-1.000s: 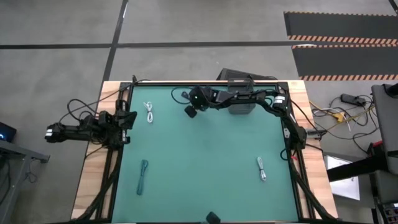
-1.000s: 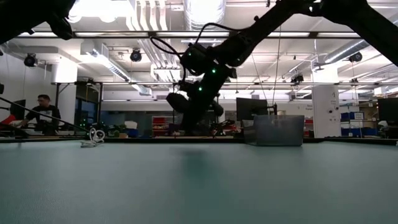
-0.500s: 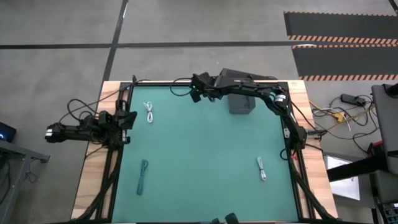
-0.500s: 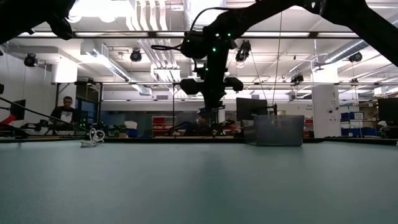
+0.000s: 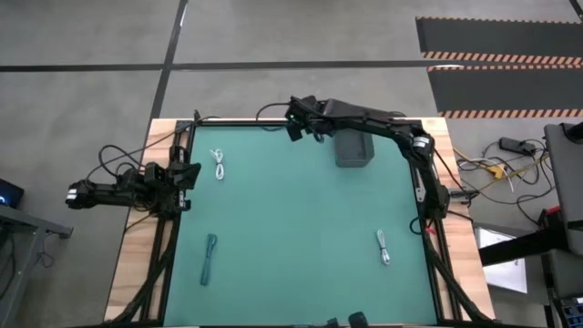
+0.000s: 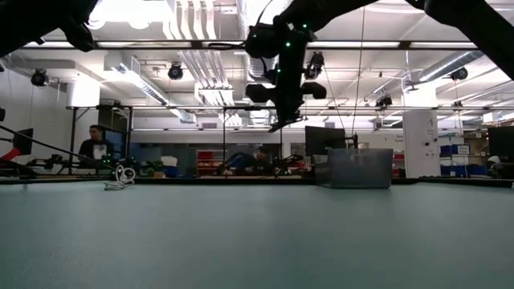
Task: Pick and place USB-C Cables
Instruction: Put the purple charger cable into the black bin
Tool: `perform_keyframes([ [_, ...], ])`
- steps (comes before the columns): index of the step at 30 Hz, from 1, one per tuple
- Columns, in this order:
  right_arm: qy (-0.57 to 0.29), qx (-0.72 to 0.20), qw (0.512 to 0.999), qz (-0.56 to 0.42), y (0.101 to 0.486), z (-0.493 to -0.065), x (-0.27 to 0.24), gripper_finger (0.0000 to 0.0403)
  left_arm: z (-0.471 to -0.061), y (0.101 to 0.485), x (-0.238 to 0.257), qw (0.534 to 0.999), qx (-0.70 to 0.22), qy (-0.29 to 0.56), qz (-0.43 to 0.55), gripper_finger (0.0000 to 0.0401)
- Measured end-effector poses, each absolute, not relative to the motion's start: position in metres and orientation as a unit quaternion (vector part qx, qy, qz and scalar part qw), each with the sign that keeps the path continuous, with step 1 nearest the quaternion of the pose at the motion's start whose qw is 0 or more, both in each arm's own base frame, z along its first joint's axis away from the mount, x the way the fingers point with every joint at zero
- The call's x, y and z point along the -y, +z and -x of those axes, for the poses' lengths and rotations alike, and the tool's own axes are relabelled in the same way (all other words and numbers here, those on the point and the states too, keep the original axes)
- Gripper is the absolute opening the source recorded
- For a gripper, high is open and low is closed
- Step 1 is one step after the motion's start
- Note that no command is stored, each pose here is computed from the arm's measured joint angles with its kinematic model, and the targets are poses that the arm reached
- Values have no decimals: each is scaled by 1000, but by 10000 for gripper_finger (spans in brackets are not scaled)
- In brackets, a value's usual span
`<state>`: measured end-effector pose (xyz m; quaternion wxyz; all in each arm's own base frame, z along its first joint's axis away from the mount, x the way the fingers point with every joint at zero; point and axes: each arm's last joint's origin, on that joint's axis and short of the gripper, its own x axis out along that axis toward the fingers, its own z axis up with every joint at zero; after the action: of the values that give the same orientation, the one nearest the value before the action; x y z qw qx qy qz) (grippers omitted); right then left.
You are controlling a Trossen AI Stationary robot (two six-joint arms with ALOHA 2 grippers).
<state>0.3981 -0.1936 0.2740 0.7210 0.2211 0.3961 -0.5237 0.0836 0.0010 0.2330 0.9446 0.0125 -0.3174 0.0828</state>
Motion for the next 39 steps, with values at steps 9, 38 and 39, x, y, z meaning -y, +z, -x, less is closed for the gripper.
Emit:
perform_keyframes([
  [9, -553, -402, 687, -247, 289, -363, 200, 18, -84, 233, -1, 945, 316, 83, -13, 0],
  [38, -603, -448, 603, -269, 249, -303, 209, 18, -85, 231, -1, 948, 306, 83, -14, 0],
  [39, -603, -447, 603, -270, 249, -303, 209, 18, -85, 231, -1, 948, 306, 82, -14, 0],
])
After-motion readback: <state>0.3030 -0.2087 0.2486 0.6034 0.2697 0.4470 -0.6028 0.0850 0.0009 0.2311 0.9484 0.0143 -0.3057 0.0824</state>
